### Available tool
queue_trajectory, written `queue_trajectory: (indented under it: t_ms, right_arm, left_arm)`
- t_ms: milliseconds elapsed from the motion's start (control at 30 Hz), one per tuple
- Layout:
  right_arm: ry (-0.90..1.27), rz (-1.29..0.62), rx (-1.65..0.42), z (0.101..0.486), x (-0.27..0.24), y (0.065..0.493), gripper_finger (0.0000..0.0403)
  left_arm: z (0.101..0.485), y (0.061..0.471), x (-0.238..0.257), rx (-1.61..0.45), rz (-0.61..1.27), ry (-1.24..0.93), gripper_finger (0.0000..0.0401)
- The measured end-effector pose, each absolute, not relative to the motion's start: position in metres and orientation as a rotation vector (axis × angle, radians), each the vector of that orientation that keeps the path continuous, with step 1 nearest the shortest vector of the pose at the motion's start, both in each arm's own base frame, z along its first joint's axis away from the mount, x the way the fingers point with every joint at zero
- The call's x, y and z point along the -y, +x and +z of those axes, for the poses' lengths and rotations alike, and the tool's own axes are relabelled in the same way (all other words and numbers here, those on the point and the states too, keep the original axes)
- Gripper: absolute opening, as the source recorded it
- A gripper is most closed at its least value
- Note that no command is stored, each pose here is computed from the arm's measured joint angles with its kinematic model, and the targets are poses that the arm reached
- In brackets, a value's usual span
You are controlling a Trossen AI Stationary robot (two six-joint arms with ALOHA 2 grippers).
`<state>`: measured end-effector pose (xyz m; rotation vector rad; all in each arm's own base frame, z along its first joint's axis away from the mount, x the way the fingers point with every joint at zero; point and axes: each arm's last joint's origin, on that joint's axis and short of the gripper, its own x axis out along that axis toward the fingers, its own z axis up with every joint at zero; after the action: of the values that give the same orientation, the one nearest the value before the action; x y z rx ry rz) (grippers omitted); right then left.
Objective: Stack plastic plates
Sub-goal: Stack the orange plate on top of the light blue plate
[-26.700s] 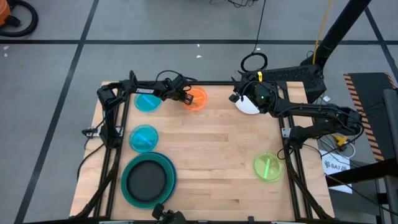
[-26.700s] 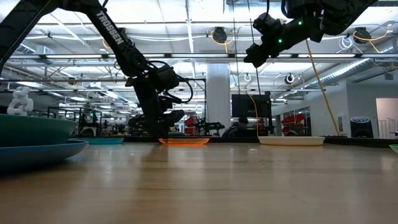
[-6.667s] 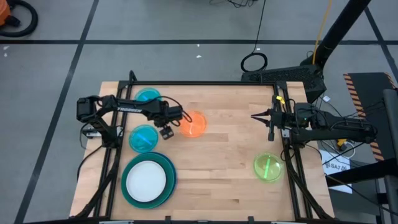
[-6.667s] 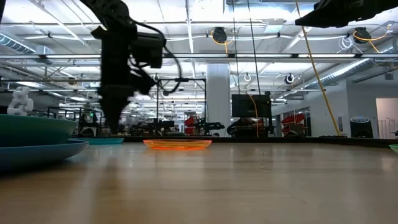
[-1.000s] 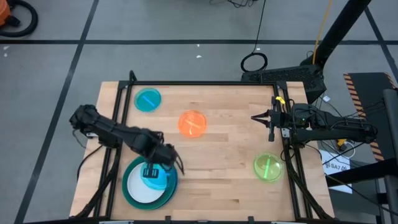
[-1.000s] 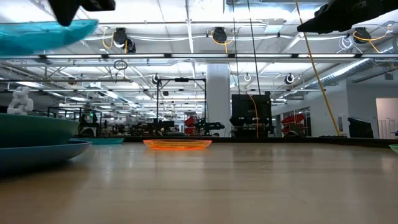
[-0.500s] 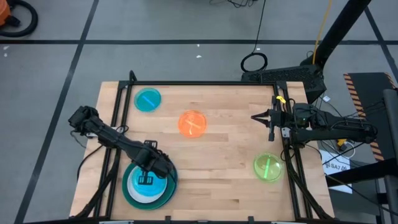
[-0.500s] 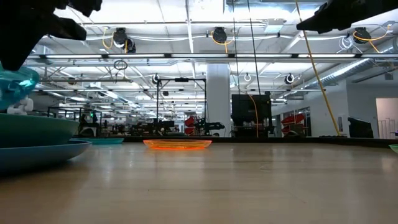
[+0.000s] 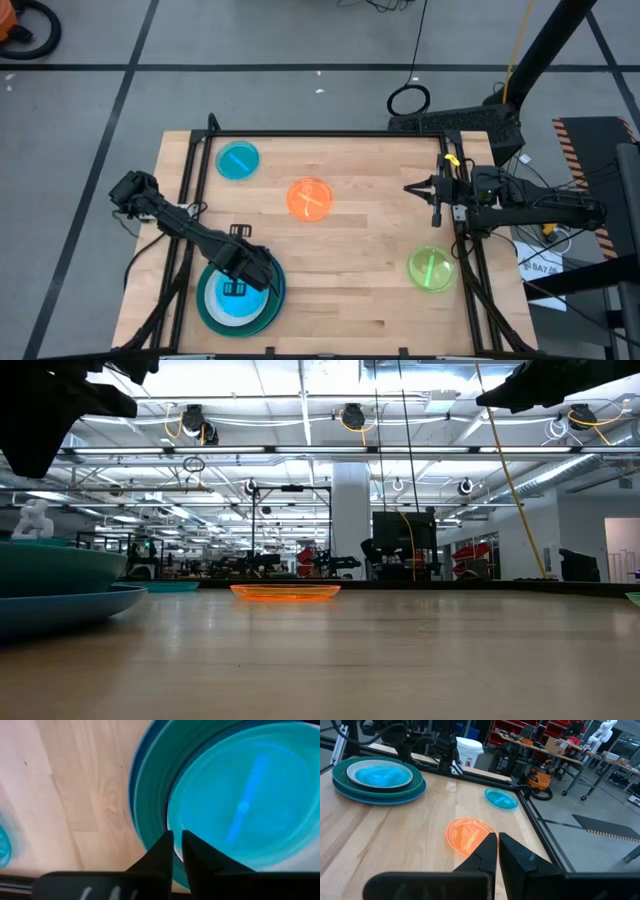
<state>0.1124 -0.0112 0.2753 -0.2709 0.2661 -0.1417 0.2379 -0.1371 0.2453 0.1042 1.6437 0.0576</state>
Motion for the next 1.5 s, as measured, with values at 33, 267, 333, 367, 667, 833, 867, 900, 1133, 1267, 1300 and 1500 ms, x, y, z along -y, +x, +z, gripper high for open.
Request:
queue_trajectory:
  t_ms: [33,267,333,367,667,833,867,900,1133,1267,1300,1500]
  right_arm:
    - [-0.271,-0.142,-0.266,0.275,0.011,0.112,0.0011]
    - [-0.255,-0.144,-0.265,0.275,0.011,0.112,0.0011]
    - [-0.25,-0.144,-0.264,0.275,0.011,0.112,0.0011]
    - [-0.249,-0.144,-0.264,0.275,0.011,0.112,0.0011]
    - [-0.198,-0.164,-0.184,0.283,0.012,0.117,0.0011]
    - [-0.177,-0.167,-0.18,0.282,0.013,0.129,0.0011]
    - [-0.172,-0.175,-0.184,0.282,0.013,0.132,0.0011]
    - [-0.169,-0.192,-0.183,0.282,0.014,0.135,0.0011]
    - [-0.093,-0.276,-0.203,0.281,0.018,0.157,0.0011]
    - [-0.027,-0.305,-0.216,0.285,0.019,0.17,0.0011]
    - [-0.009,-0.307,-0.226,0.285,0.019,0.173,0.0011]
    - [0.075,-0.317,-0.279,0.278,0.021,0.196,0.0011]
  left_arm:
    - [0.245,0.238,0.137,-1.646,0.061,0.104,0.0055]
    - [0.246,0.232,0.134,-1.707,0.089,0.134,0.0099]
    - [0.246,0.231,0.133,-1.713,0.073,0.151,0.0102]
    - [0.246,0.231,0.134,-1.711,0.059,0.162,0.0102]
    - [0.252,0.238,0.132,-1.533,0.021,0.347,0.0102]
    - [0.281,0.234,0.121,-1.301,0.038,0.374,0.0102]
    - [0.289,0.231,0.118,-1.25,0.045,0.375,0.0102]
    - [0.296,0.229,0.114,-1.2,0.055,0.379,0.0102]
    - [0.338,0.213,0.097,-0.906,0.086,0.419,0.0102]
    - [0.344,0.209,0.091,-0.811,0.051,0.462,0.0102]
    - [0.343,0.208,0.089,-0.795,0.046,0.474,0.0102]
    - [0.319,0.205,0.076,-0.783,0.05,0.541,0.0102]
